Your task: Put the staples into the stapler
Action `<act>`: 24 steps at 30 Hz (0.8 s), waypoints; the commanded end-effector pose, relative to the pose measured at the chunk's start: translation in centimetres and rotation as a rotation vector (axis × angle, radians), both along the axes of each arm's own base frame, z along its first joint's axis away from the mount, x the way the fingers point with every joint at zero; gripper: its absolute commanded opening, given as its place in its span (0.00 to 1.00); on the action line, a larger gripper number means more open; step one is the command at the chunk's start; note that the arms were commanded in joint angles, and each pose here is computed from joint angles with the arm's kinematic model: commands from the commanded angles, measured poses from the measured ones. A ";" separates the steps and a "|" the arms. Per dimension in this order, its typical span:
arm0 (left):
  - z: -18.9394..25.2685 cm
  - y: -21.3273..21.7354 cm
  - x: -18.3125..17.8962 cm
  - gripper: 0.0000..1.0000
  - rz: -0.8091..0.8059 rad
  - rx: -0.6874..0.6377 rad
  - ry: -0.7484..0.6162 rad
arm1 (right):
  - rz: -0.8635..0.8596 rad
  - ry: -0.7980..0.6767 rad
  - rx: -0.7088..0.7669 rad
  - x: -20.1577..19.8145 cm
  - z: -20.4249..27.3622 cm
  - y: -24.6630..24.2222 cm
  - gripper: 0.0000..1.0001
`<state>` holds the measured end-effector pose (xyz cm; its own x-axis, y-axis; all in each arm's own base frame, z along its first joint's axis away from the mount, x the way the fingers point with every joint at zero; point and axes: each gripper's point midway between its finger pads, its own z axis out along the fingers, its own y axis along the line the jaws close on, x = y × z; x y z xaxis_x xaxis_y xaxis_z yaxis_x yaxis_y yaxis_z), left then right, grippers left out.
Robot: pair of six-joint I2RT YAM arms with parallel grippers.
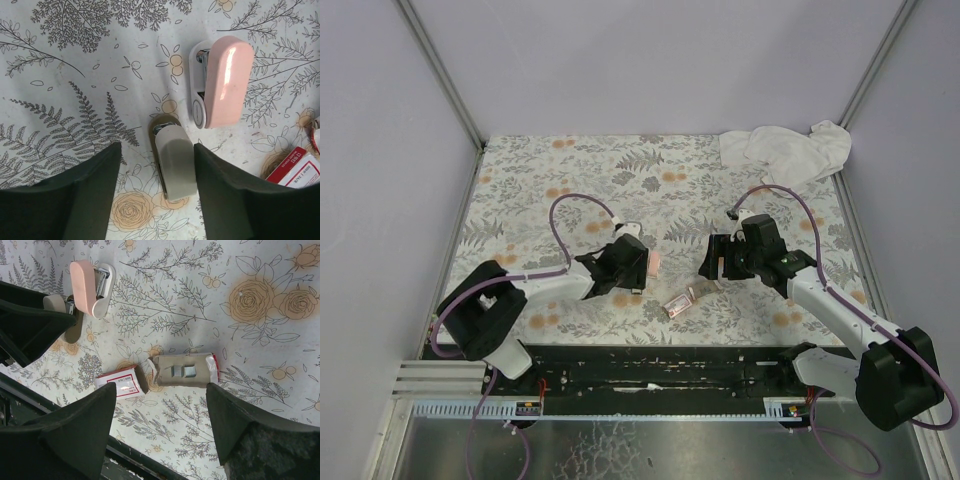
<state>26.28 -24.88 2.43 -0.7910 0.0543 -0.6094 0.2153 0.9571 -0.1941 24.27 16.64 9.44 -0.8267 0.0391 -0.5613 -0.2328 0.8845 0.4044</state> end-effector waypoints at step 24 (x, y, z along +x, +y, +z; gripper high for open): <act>12.3 -6.9 -6.4 0.00 -0.551 -0.232 -0.357 | 0.203 0.199 0.389 -2.3 6.4 6.9 0.73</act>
